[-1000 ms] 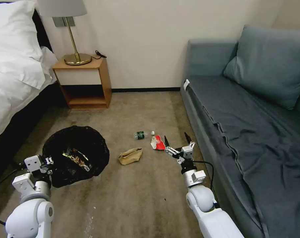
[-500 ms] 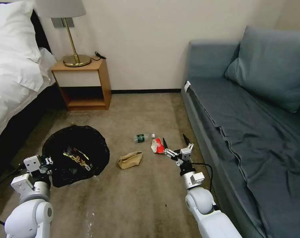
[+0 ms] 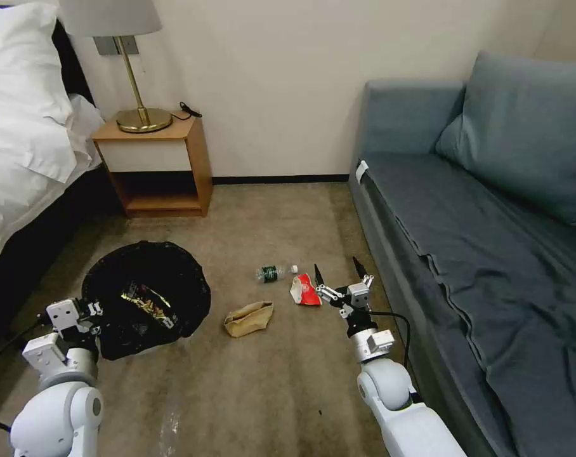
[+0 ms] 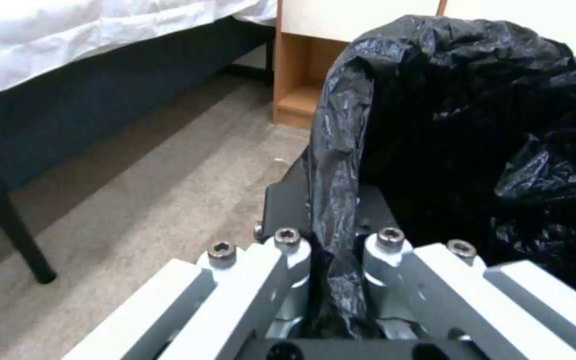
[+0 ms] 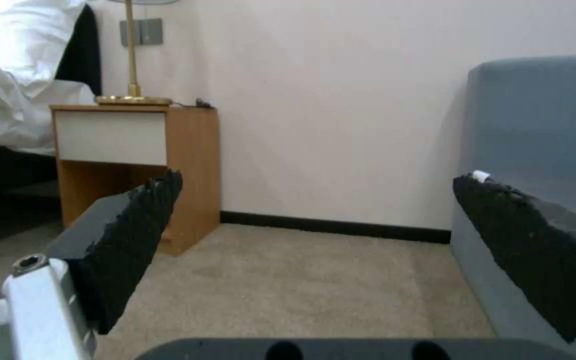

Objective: Pick up the trash bin, then pick up the garbage on the floor and place it into the trash bin.

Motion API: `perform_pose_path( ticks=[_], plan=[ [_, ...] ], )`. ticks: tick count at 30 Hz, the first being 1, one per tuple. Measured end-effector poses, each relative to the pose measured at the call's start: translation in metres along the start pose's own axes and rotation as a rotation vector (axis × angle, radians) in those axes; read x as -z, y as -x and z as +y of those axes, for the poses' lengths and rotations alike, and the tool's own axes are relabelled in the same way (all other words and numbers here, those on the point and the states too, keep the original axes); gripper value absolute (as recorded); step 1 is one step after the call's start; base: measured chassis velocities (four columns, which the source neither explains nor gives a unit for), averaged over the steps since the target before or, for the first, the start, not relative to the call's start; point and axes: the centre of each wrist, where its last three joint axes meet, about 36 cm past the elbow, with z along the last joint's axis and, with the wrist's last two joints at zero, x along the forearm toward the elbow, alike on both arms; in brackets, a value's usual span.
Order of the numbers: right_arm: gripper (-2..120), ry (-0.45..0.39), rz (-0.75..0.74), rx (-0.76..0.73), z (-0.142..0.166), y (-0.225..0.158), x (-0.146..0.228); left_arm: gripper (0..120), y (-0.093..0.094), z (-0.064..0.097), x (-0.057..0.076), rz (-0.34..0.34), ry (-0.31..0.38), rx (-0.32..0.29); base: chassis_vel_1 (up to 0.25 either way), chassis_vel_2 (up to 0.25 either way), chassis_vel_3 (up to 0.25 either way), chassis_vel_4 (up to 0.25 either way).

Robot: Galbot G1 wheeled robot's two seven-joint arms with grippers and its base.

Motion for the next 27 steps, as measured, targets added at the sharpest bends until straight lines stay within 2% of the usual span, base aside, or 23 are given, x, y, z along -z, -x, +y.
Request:
perform_pose_path(
  ticks=[27],
  plan=[
    [100,-0.003,0.024,0.035,0.0042,-0.0097,-0.0049,4,-0.0006,0.0023,0.0002,-0.002,0.007,0.006,-0.101,0.105,0.098,-0.102]
  ],
)
